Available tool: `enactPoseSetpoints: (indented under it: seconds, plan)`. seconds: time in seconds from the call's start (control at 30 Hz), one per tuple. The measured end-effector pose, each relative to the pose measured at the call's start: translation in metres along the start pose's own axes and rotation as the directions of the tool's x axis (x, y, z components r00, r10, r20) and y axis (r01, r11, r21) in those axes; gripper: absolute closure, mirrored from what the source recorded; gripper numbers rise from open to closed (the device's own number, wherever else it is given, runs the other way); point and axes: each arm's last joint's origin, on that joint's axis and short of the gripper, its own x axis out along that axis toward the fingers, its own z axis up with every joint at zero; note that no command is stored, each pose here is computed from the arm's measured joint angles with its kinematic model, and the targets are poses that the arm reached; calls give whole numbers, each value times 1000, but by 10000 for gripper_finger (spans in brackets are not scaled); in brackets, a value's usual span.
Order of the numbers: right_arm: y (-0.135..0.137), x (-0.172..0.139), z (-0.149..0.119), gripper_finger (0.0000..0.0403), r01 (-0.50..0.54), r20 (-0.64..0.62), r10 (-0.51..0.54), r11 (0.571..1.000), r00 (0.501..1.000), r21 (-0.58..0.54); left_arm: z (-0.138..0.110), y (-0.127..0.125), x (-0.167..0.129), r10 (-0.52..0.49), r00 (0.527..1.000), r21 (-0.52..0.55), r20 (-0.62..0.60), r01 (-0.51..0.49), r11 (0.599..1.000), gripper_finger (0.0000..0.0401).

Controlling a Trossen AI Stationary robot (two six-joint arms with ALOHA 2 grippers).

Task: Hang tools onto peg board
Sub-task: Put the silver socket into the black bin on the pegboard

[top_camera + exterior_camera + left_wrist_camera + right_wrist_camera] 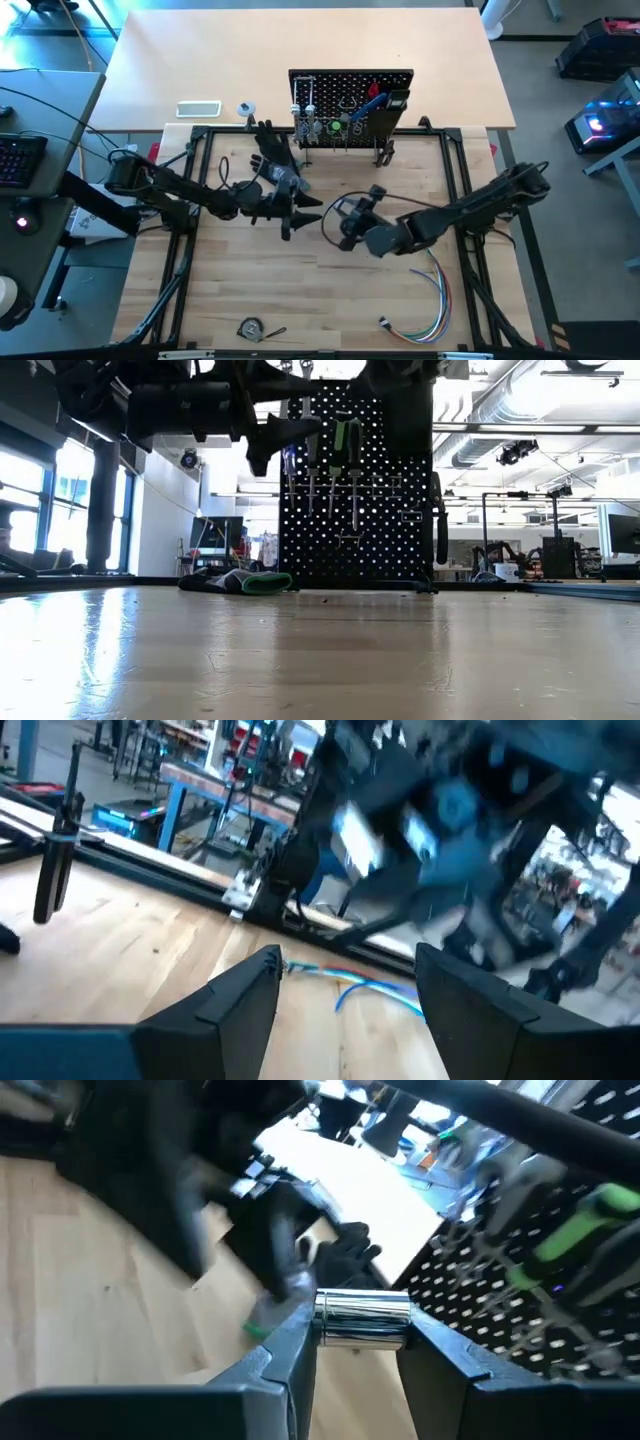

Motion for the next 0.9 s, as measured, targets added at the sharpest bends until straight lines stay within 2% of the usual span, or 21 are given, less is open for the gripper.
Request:
enactPoseSetpoints:
  seconds: [0.2,0.4,0.63,0.77,0.9]
  plan:
    - [-42,-17,22,292,33,60,-34,999,998,13,-12,0,-2,13,989,56,-144,-5,998,178]
    - [-107,-35,47,292,112,164,-118,993,979,46,-27,1,-5,53,958,116,-281,-21,993,178]
    - [-190,-62,73,292,199,316,-229,972,921,123,-30,1,-6,64,949,162,-308,-14,987,178]
    - [-227,-73,91,292,202,356,-240,969,903,141,-30,1,-6,67,949,180,-308,-11,984,178]
    - [-255,-78,112,291,223,333,-248,968,910,113,-30,2,-6,86,950,195,-301,-27,980,178]
